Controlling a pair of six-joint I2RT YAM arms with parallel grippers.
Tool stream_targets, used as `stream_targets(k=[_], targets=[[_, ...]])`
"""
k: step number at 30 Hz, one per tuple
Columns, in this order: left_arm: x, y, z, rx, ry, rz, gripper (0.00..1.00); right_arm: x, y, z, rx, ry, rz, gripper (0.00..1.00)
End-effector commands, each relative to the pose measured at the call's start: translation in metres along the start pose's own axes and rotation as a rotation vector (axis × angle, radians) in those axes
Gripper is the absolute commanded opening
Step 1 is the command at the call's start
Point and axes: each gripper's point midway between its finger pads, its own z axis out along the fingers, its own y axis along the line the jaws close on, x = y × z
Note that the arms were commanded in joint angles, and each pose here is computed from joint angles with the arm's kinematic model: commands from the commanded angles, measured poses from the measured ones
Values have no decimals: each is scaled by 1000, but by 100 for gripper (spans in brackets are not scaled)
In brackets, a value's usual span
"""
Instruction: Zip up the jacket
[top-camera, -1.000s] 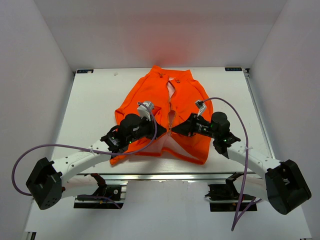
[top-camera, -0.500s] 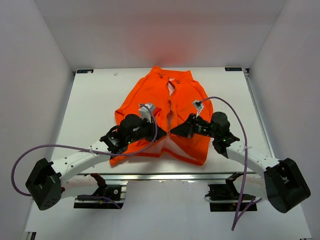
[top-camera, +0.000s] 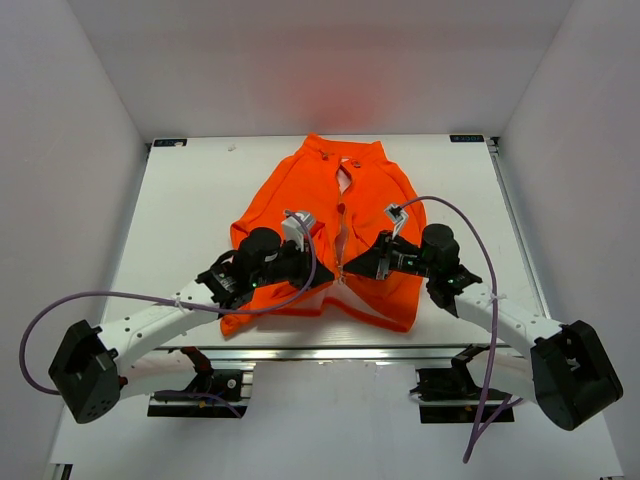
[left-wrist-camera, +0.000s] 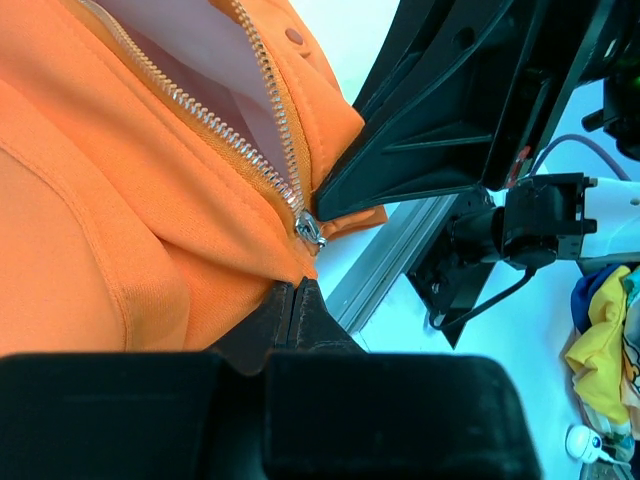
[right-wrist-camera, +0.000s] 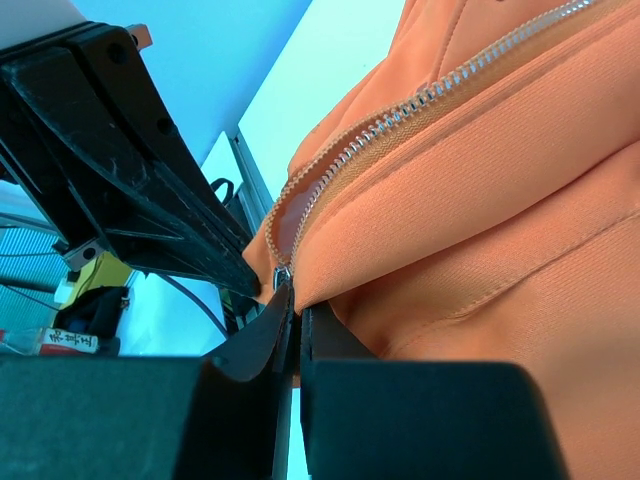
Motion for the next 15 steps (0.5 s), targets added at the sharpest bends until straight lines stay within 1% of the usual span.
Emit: stream_targets(k=[1, 5, 8, 11, 12, 13, 14, 15], targets=[[23, -25, -6, 118, 135, -4, 0, -46, 16, -1, -24, -144, -111, 0], [35, -18, -4, 97, 186, -26, 0, -51, 16, -2, -7, -156, -122, 0], [37, -13, -4, 66, 192, -33, 0, -49, 15, -1, -2, -135, -125, 0], [23, -12, -2, 34, 146, -40, 0, -38, 13, -2, 1, -77, -125, 0], [18, -11, 0, 23, 128, -44, 0, -29, 5, -4, 29, -48, -115, 0], [14, -12, 1, 17, 114, -51, 0, -25, 0, -7, 63, -49, -116, 0], [4, -15, 3, 16, 86, -60, 0, -22, -3, -10, 83, -42, -125, 5], [2, -15, 5, 11, 87, -69, 0, -15, -9, -15, 120, -19, -139, 9]])
